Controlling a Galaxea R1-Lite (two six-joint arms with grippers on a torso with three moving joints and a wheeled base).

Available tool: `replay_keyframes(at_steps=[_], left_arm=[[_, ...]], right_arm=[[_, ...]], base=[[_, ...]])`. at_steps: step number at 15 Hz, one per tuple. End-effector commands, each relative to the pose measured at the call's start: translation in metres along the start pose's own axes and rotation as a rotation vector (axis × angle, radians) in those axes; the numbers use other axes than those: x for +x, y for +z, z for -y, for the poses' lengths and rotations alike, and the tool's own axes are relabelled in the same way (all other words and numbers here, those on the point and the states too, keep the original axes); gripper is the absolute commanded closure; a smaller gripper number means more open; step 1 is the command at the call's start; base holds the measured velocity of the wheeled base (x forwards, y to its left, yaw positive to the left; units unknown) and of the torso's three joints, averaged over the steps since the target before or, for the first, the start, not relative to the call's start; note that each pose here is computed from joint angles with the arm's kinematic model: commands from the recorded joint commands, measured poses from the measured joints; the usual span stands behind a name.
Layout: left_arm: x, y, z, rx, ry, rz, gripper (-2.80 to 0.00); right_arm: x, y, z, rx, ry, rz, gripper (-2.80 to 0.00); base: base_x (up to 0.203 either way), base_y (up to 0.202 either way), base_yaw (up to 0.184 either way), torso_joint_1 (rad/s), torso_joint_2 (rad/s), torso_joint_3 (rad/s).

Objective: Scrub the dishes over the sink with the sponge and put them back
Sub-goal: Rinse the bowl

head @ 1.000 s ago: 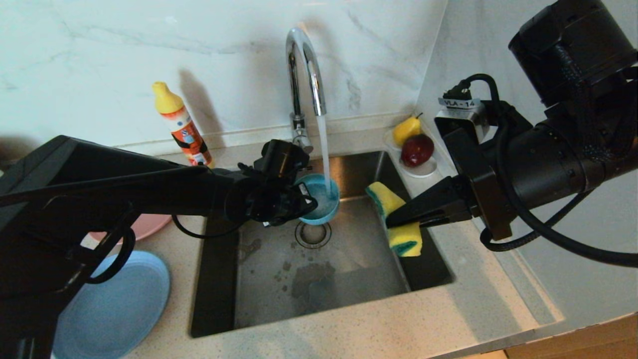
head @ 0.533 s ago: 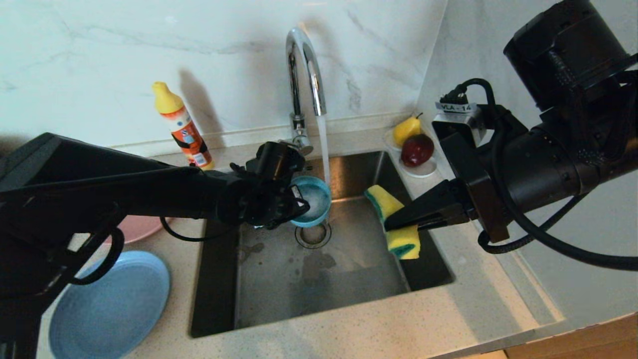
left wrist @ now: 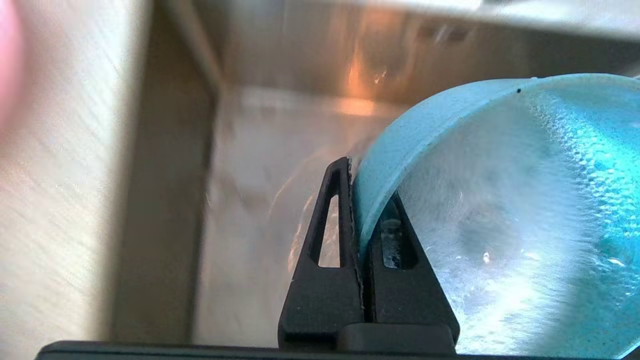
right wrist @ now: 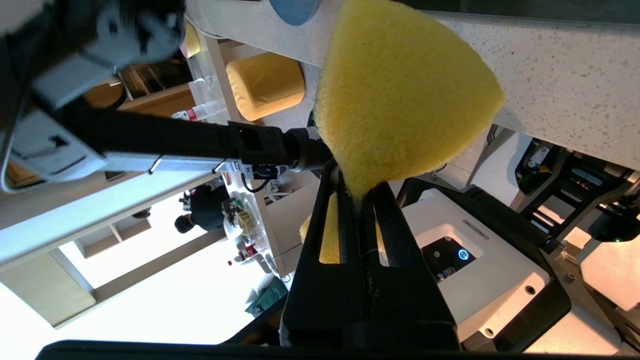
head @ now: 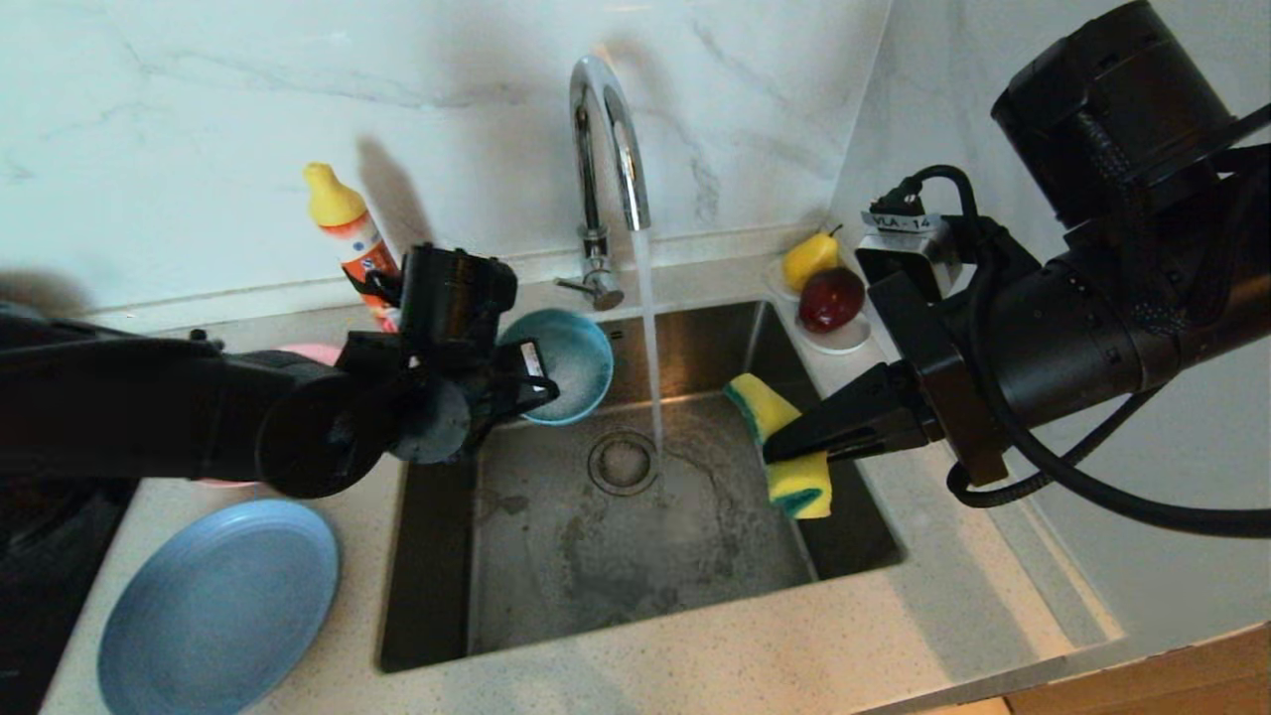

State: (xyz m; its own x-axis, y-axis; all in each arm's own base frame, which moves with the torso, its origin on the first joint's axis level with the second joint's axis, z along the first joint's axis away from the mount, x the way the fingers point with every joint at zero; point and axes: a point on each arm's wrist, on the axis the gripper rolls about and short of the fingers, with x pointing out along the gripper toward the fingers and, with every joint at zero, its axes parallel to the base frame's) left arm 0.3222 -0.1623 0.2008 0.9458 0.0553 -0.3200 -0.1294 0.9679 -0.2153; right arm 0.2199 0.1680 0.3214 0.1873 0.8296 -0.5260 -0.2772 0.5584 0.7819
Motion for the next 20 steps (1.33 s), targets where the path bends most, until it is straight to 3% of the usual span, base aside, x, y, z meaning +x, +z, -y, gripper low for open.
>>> replay_keyframes(at_steps=[1, 5, 8, 14, 20], left_arm=[[-0.028, 0.022, -0.012, 0.012, -0.063, 0.213, 0.0], [-0.041, 0.036, -0.029, 0.056, -0.137, 0.48, 0.0], [-0.057, 0.047, -0.039, 0.07, -0.243, 0.595, 0.0], [-0.086, 0.065, -0.049, 0.082, -0.349, 0.78, 0.0], [-0.128, 0.079, -0.062, 0.087, -0.447, 0.884, 0.0]], right_arm=[[0.0, -0.001, 0.0, 0.008, 0.0, -0.006, 0.0], [0.0, -0.003, 0.002, 0.016, -0.006, -0.015, 0.0], [0.003, -0.003, 0.005, 0.022, -0.013, -0.021, 0.0], [0.003, -0.002, 0.006, 0.025, -0.014, -0.021, 0.0], [0.001, -0.003, 0.004, 0.018, -0.007, -0.016, 0.0]], base=[[0.0, 0.0, 0.0, 0.0, 0.0, 0.0], [0.0, 0.0, 0.0, 0.0, 0.0, 0.0], [0.0, 0.0, 0.0, 0.0, 0.0, 0.0], [0.0, 0.0, 0.0, 0.0, 0.0, 0.0], [0.0, 0.0, 0.0, 0.0, 0.0, 0.0]])
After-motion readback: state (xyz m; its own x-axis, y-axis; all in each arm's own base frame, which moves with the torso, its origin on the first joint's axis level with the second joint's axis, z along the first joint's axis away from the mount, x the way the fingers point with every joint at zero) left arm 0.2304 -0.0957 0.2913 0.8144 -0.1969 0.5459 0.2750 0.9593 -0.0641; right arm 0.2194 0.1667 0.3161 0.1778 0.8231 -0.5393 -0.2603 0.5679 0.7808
